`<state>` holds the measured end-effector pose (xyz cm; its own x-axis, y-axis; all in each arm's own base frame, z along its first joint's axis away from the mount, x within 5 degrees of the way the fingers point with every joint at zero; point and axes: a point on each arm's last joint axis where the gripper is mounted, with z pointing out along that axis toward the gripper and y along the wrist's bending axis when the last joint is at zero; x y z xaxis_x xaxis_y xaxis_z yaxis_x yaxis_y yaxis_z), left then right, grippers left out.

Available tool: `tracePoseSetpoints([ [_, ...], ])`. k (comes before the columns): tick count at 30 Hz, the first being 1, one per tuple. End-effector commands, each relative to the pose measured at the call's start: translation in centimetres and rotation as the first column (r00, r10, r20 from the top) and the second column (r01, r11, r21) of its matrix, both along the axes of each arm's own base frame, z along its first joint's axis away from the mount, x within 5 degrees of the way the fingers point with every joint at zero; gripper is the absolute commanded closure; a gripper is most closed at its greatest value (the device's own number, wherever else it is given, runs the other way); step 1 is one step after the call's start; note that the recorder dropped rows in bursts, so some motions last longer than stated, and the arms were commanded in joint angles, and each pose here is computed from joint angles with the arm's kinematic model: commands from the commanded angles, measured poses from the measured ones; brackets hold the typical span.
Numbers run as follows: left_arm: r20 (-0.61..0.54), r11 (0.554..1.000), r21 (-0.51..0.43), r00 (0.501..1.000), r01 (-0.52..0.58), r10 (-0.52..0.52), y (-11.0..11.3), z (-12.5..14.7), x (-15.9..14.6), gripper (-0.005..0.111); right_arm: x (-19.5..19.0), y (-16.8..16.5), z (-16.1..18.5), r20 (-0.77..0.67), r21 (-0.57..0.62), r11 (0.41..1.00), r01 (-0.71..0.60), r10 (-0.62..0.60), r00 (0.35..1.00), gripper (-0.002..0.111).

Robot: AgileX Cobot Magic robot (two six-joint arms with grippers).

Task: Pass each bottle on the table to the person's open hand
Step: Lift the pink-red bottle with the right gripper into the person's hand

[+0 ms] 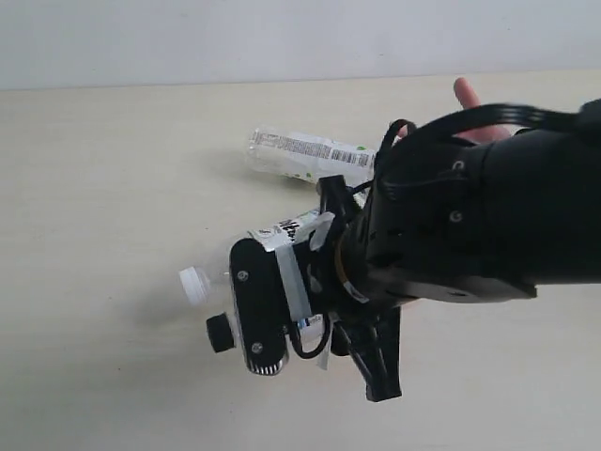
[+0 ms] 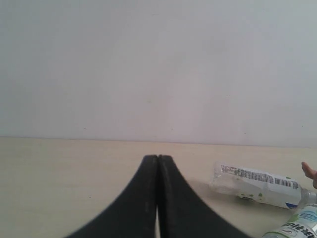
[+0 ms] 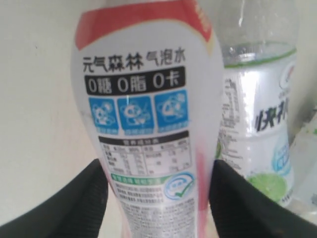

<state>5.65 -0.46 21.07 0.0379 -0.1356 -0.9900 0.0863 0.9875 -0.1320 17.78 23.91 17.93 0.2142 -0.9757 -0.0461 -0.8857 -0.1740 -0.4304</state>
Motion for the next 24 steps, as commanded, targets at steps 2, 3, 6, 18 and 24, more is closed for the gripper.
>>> tracePoseSetpoints([
  [2,0.004,1.000,-0.006,1.000,-0.002,0.002,0.0,-0.1,0.0,0.107,-0.8,-1.8,4.0,0.013,0.101,0.982,0.160,-0.162,0.987,0.108],
  [3,0.004,1.000,-0.006,1.000,-0.002,0.002,0.0,-0.1,0.0,0.107,-1.0,-2.1,4.8,0.009,0.136,0.969,0.208,-0.211,0.977,0.108],
  [6,0.004,1.000,-0.006,1.000,-0.002,0.002,0.0,-0.1,0.0,0.107,-1.3,-3.4,6.9,0.002,0.178,0.908,0.379,-0.386,0.923,0.108],
  [18,0.004,1.000,-0.006,1.000,-0.002,0.002,0.0,-0.1,0.0,0.107,-1.6,-5.8,11.8,-0.022,0.226,0.736,0.638,-0.651,0.759,0.108],
  [24,0.004,1.000,-0.006,1.000,-0.002,0.002,0.0,-0.1,0.0,0.107,-1.8,-5.9,11.9,-0.035,0.223,0.726,0.650,-0.661,0.750,0.108],
])
